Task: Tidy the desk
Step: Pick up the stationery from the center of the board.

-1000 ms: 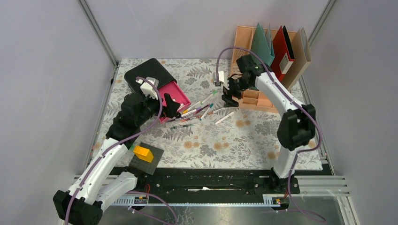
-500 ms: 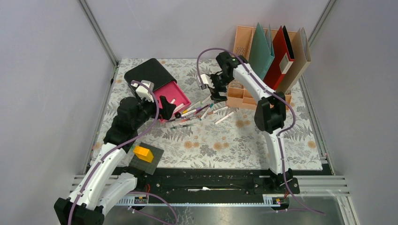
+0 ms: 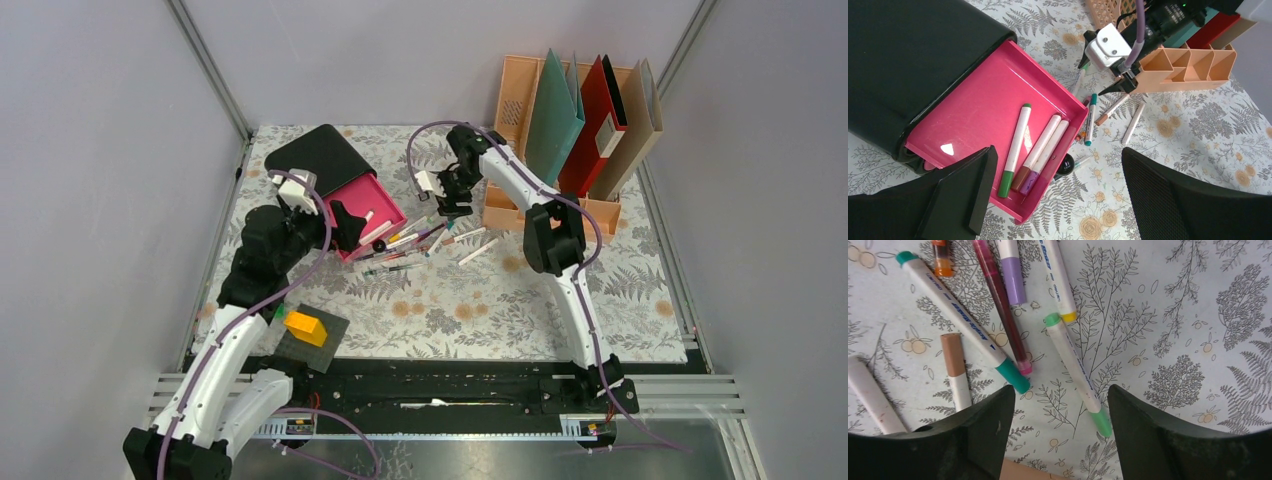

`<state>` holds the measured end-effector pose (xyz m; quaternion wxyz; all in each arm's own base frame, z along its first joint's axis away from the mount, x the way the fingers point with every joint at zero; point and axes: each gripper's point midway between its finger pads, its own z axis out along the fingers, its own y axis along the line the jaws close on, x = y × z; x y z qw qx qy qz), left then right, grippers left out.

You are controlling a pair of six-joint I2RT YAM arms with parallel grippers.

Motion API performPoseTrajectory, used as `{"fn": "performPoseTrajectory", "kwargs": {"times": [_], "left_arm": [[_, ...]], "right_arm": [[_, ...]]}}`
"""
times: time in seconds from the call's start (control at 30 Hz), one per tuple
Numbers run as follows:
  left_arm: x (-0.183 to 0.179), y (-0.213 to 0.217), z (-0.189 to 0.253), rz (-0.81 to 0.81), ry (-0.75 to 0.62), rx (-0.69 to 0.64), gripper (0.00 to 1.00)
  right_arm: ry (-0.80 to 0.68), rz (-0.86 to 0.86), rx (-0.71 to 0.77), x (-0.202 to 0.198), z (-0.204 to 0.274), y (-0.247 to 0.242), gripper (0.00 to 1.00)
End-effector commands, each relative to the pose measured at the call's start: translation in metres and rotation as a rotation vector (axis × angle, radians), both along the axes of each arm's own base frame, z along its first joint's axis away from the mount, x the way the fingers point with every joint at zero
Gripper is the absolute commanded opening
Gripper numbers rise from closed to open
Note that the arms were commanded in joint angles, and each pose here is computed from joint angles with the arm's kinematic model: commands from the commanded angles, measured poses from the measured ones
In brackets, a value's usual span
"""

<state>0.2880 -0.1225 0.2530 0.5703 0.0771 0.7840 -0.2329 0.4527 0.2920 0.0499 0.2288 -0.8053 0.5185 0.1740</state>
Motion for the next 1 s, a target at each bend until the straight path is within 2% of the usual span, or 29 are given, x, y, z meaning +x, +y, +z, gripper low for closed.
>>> {"fn": "performPoseTrajectory", "kwargs": {"times": [0.0,0.23,0.6,0.8,0.97], "left_arm": [[0.002,-0.002,0.020,-0.030,-0.075,-0.041,0.99],[0.002,-0.002,0.020,-0.046,-0.074,-0.063,0.99],[0.002,-0.002,0.020,-0.064,-0.073,-0.084,0.99],[0.002,-0.003,0.021,-0.079,-0.078,-0.097,0.99],[0.001,-0.003,0.023,-0.090,-0.081,-0.109,0.99]], "right_arm": [[-0.056,0.000,-0.005,0.015,0.000,0.005,0.71],[-0.059,-0.009,-0.027,0.020,-0.015,0.005,0.52],[-0.027,-0.030,-0.057,0.019,-0.034,0.003,0.44],[0.009,-0.028,-0.103,0.005,-0.042,-0.004,0.27],[0.048,-0.057,-0.158,-0.009,-0.045,-0.017,0.20]]}}
